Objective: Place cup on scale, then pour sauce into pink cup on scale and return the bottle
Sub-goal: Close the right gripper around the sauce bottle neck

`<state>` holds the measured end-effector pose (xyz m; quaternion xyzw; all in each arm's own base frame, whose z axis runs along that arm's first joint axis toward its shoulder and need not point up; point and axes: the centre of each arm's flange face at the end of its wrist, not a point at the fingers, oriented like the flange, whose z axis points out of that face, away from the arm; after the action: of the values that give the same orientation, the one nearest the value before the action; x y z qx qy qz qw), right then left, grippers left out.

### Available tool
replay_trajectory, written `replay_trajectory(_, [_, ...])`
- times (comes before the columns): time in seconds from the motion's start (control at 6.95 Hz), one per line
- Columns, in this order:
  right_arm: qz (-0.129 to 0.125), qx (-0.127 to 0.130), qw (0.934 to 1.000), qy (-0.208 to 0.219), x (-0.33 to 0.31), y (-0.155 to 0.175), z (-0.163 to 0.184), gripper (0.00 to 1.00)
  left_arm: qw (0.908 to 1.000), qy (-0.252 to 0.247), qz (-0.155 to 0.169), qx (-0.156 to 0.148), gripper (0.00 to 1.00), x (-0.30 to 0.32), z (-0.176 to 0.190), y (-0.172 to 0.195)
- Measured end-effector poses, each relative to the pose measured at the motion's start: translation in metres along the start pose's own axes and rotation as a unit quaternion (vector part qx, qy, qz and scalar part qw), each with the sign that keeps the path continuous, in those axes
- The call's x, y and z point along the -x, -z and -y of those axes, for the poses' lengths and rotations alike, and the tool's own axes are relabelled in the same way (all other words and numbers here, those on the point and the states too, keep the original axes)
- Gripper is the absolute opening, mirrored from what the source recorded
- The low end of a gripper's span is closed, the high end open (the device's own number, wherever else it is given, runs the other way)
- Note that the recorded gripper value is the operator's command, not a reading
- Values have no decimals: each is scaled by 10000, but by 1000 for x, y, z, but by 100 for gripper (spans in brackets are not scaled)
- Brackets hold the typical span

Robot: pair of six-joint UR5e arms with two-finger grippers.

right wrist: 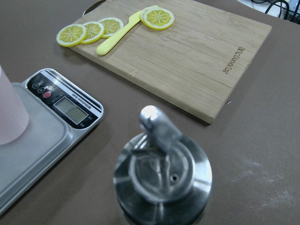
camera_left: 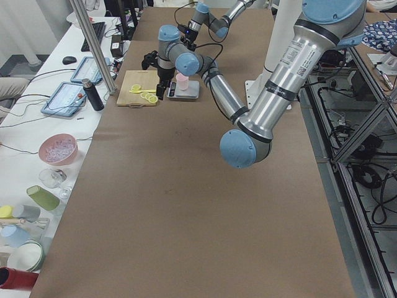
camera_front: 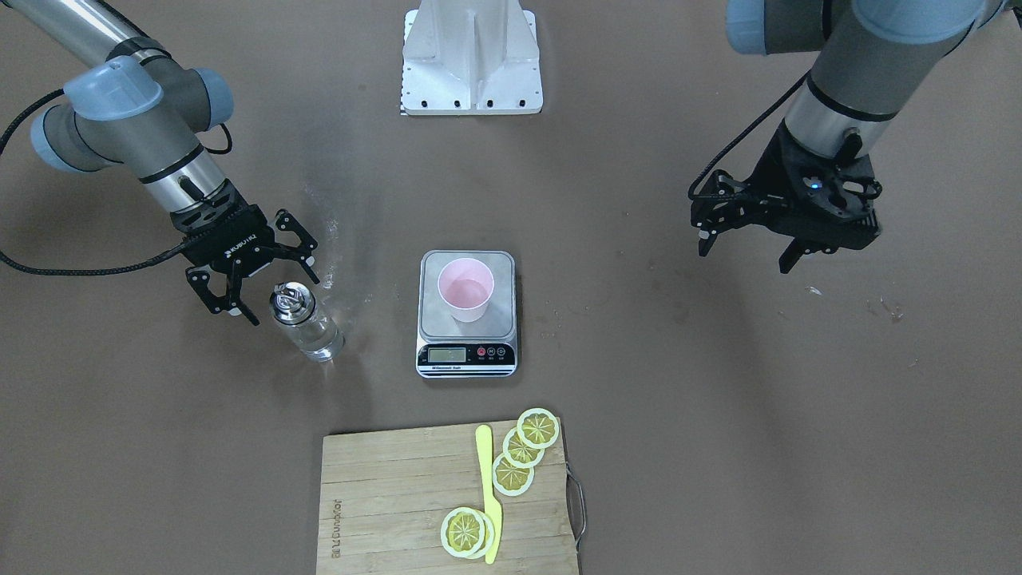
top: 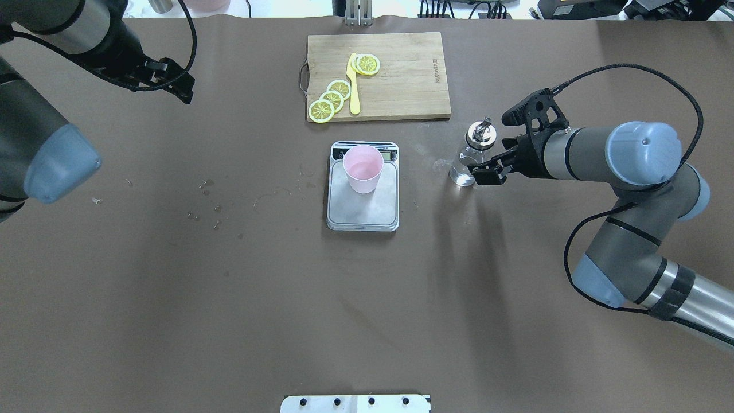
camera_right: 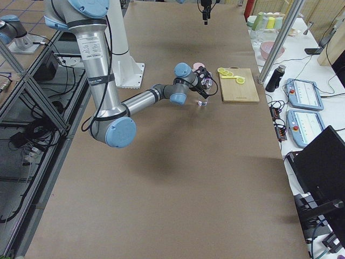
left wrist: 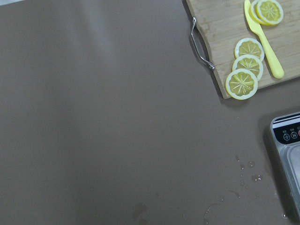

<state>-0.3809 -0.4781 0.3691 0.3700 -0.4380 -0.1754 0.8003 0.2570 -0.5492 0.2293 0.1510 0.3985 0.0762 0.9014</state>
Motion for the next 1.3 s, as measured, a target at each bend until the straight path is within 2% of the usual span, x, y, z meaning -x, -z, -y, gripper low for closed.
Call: replay_trajectory(1.3, [-88,-69,9999,-38,4,-16,10,99,10000,8,46,27,97,-3,-3,13])
